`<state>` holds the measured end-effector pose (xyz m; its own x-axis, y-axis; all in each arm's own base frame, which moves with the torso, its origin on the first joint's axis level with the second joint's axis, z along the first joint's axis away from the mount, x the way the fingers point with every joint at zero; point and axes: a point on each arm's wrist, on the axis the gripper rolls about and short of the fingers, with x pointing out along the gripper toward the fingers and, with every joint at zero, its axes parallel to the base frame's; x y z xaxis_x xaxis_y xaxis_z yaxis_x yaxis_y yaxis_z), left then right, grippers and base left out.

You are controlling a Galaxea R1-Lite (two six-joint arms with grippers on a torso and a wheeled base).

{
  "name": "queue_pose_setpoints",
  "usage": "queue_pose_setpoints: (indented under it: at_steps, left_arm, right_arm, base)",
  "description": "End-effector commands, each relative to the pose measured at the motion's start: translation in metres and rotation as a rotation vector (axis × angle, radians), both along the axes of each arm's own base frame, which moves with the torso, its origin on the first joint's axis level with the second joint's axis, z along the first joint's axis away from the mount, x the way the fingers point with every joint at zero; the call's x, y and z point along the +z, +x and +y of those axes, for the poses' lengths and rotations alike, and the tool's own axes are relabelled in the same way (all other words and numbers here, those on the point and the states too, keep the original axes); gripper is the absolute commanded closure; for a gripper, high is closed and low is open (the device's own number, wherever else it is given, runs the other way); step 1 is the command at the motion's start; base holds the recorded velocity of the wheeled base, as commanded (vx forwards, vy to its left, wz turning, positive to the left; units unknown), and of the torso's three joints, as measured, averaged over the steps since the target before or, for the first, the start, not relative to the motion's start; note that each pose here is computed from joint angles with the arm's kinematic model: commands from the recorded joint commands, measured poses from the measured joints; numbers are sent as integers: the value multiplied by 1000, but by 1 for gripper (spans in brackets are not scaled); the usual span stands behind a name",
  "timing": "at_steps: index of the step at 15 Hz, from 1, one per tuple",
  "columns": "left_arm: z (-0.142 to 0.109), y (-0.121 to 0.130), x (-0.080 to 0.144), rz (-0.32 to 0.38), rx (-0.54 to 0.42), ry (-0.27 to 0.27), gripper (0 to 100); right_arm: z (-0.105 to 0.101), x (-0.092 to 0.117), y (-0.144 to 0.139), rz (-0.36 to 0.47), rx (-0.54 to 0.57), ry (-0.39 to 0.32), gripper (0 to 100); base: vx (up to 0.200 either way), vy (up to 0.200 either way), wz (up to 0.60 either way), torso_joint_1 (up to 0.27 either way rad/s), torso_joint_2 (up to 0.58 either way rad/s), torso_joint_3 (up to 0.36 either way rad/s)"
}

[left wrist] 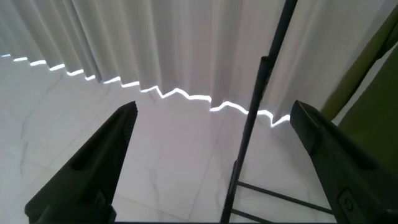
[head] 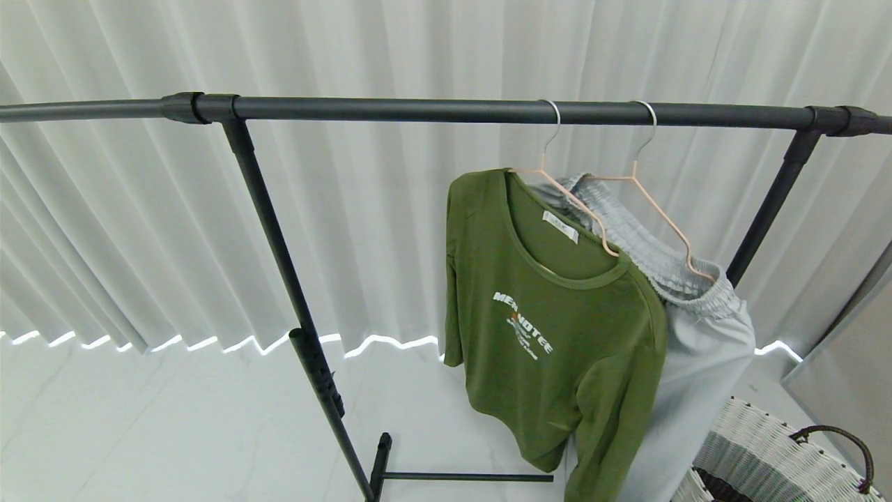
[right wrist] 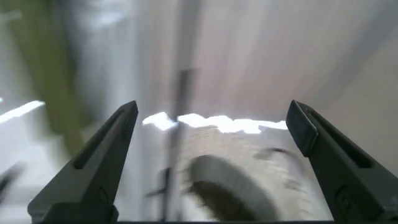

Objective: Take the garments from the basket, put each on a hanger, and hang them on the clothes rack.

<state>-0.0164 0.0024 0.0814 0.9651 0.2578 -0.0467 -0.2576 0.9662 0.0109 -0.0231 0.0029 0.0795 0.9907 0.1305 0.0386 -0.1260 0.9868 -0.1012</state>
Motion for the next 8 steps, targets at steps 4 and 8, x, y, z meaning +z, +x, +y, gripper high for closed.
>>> queue_pose_setpoints:
  at_steps: [4,8]
  left_arm:
    - [0,0,0,6,-1,10,0]
    - [-7,1,1,38,-358,17,0]
  right_arm:
    - [-1,-2,0,23,-48,-4,0]
    - [-3,-3,0,34,-165,63,0]
  base:
    - [0,0,0,0,0,0]
    - [0,0,0,0,0,0]
